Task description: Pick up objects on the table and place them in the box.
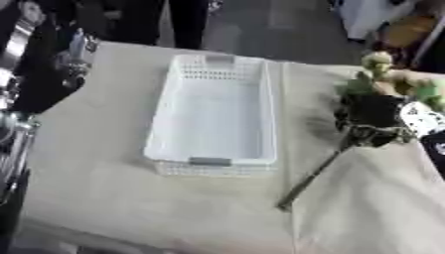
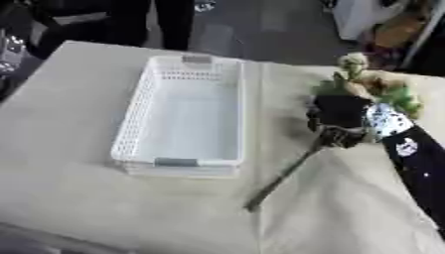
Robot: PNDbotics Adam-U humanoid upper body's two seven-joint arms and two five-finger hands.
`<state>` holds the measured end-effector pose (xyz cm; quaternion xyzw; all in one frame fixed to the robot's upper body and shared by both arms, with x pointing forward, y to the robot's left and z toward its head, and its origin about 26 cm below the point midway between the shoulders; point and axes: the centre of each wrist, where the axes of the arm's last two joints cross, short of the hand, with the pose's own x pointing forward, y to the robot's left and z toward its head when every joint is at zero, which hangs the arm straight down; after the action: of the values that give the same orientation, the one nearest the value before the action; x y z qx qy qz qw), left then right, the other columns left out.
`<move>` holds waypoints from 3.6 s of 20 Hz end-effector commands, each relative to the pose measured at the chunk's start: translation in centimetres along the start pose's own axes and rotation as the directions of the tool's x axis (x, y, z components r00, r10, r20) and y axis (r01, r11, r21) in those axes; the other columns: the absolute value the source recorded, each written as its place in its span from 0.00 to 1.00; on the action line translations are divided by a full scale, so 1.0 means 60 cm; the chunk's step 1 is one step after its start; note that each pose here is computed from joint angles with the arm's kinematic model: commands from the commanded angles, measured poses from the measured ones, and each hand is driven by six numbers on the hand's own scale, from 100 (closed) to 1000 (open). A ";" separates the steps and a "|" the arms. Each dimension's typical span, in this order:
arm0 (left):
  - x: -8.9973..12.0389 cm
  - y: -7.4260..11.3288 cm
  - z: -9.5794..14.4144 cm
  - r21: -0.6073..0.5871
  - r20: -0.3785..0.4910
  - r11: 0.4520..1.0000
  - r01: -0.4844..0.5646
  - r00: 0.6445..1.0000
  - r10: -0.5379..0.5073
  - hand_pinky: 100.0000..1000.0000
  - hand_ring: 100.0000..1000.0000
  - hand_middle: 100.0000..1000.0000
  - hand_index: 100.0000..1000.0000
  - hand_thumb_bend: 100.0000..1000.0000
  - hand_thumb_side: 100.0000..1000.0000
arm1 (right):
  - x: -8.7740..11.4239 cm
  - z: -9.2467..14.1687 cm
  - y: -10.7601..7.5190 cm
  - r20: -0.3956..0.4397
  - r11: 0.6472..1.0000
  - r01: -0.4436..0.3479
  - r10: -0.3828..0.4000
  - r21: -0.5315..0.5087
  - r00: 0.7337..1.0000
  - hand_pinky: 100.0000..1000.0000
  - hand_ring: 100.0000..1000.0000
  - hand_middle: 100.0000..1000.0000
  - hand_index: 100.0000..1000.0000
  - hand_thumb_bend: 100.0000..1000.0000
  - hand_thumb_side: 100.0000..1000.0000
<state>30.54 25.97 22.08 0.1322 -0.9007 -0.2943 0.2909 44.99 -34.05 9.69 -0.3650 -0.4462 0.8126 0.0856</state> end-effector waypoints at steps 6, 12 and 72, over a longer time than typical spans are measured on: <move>0.009 0.008 -0.008 -0.004 0.027 1.000 0.012 1.000 -0.011 0.54 0.68 0.59 0.81 0.00 0.69 | -0.029 0.025 -0.002 -0.010 0.993 0.014 -0.015 -0.114 1.000 0.29 0.19 0.10 0.18 0.00 0.00; 0.007 0.010 -0.004 -0.006 0.015 1.000 0.019 1.000 -0.019 0.54 0.68 0.59 0.81 0.00 0.69 | -0.059 0.059 -0.016 0.030 0.999 0.034 -0.033 -0.033 0.999 0.31 0.15 0.03 0.08 0.00 0.00; 0.025 -0.008 -0.037 -0.040 0.126 0.998 -0.054 0.990 0.058 0.54 0.66 0.54 0.80 0.00 0.68 | 0.079 -0.173 -0.491 0.271 0.835 -0.144 0.329 -0.532 0.905 0.41 0.32 0.19 0.20 0.00 0.00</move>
<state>30.89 24.26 23.05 0.0864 -0.9111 -0.3076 0.2604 43.09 -8.33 26.75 -0.2772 -0.5979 0.7285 -0.1869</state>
